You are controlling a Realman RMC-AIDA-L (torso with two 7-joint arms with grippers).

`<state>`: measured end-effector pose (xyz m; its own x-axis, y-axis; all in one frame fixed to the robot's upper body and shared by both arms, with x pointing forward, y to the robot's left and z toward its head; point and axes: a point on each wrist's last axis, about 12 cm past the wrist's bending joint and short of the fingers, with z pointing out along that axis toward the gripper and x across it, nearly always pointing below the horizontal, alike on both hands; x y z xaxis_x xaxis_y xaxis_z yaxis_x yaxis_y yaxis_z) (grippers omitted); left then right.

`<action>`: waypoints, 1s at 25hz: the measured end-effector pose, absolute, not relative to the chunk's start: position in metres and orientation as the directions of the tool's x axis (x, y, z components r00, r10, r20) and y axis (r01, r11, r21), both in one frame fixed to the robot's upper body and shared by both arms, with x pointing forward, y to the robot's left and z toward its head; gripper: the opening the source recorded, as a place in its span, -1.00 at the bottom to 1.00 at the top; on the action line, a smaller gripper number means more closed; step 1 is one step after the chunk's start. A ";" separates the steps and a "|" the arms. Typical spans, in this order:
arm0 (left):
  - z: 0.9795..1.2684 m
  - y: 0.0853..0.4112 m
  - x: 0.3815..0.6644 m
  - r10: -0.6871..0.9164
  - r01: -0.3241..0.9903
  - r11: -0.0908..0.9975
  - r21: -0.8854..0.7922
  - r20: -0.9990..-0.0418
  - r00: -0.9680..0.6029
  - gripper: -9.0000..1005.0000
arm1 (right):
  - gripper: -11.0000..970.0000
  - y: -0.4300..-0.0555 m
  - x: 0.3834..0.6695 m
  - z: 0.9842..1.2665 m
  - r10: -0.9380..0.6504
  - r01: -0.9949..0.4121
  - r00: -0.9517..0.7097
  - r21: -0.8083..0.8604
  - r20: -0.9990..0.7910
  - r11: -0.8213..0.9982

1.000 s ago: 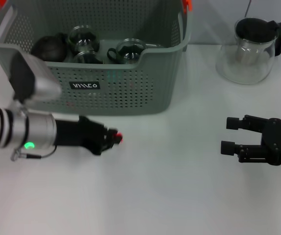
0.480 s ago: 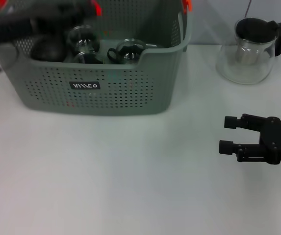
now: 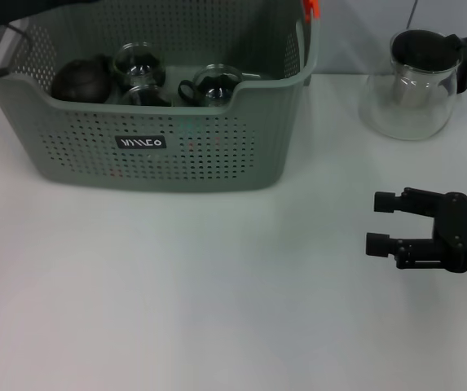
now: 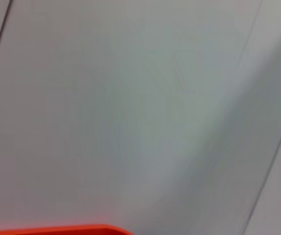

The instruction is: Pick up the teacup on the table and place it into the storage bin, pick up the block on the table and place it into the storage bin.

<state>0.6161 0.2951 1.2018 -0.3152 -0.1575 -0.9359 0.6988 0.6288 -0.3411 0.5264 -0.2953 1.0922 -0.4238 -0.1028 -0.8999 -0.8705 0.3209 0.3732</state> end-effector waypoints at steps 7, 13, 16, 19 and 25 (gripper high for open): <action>1.174 0.283 0.555 0.017 0.910 0.305 -0.282 -0.953 -0.301 0.30 | 0.95 -0.292 0.527 1.095 -0.148 -0.906 -0.368 0.318 -0.918 0.278; 1.115 0.272 0.515 0.180 0.915 0.273 -0.299 -0.918 -0.354 0.66 | 0.95 -0.275 0.536 1.093 -0.260 -0.930 -0.343 0.288 -0.903 0.230; 1.097 0.272 0.511 0.205 0.891 0.321 -0.321 -0.895 -0.396 0.77 | 0.95 -0.264 0.544 1.092 -0.302 -0.938 -0.325 0.266 -0.896 0.221; 1.085 0.273 0.511 0.213 0.868 0.355 -0.347 -0.874 -0.436 0.83 | 0.95 -0.254 0.551 1.092 -0.344 -0.946 -0.308 0.246 -0.887 0.211; 1.079 0.273 0.512 0.228 0.855 0.386 -0.347 -0.862 -0.453 0.84 | 0.95 -0.243 0.558 1.091 -0.385 -0.953 -0.288 0.223 -0.877 0.205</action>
